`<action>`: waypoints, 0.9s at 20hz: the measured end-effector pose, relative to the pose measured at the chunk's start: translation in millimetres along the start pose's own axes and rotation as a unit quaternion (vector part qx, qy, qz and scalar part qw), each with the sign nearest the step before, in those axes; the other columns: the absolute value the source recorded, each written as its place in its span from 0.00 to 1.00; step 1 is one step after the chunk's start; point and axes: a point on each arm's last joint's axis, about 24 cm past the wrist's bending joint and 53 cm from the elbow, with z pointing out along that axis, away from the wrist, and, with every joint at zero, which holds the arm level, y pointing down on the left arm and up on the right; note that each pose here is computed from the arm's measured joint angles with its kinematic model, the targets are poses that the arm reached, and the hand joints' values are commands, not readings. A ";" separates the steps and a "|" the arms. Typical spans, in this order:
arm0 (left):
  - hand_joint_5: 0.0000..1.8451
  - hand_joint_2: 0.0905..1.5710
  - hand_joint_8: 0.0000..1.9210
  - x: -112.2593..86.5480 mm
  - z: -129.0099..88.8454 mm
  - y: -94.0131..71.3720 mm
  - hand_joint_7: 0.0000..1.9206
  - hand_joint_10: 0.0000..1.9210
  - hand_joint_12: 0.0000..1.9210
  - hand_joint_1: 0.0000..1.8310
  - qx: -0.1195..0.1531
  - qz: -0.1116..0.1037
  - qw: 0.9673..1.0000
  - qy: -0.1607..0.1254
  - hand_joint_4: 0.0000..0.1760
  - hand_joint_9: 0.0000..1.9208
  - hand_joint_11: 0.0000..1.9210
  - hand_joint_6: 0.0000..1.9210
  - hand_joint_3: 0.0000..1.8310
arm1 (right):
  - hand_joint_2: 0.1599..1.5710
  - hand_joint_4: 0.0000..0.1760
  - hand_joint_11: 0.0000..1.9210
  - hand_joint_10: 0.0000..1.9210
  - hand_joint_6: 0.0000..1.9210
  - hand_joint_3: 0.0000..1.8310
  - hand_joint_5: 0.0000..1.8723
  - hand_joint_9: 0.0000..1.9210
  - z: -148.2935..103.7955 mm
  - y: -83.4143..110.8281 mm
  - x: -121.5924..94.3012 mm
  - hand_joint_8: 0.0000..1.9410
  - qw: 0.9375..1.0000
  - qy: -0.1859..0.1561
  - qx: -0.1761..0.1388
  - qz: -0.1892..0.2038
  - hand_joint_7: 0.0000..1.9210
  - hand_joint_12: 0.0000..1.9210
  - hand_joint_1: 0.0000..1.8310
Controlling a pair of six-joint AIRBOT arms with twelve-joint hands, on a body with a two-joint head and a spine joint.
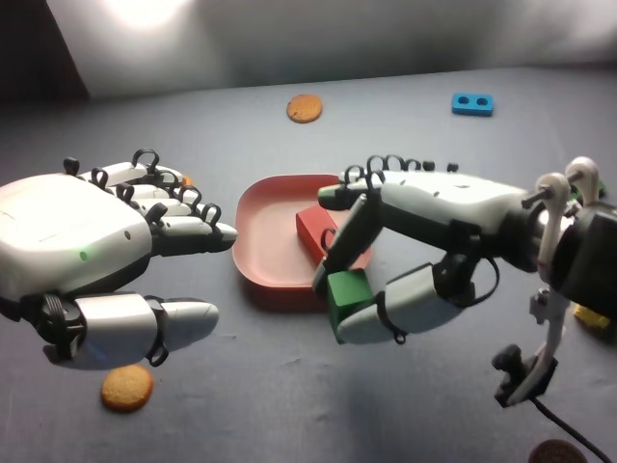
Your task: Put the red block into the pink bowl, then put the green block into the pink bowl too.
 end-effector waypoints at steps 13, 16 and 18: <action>0.22 0.88 0.00 -0.4 1.2 1.0 0.18 0.00 0.19 0.00 -0.001 0.000 1.000 0.000 0.00 0.13 0.00 0.00 0.00 | 0.56 1.00 0.00 0.00 0.07 0.00 0.78 0.01 78.5 47.1 -15.7 0.00 0.987 0.001 -0.056 -0.150 0.13 0.00 0.62; 0.21 0.88 0.00 -1.0 1.2 1.7 0.17 0.00 0.18 0.00 -0.001 0.001 1.000 -0.001 0.00 0.13 0.00 0.00 0.00 | 0.56 1.00 0.00 0.00 0.06 0.00 0.78 0.00 90.8 45.9 -12.8 0.00 0.984 0.002 -0.057 -0.170 0.13 0.00 0.61; 0.21 0.89 0.00 -0.8 1.3 1.6 0.17 0.00 0.17 0.00 -0.001 0.001 1.000 -0.001 0.00 0.13 0.00 0.00 0.00 | 0.56 1.00 0.00 0.00 0.06 0.00 0.78 0.00 97.4 39.1 -13.7 0.00 0.983 0.000 -0.051 -0.174 0.13 0.00 0.61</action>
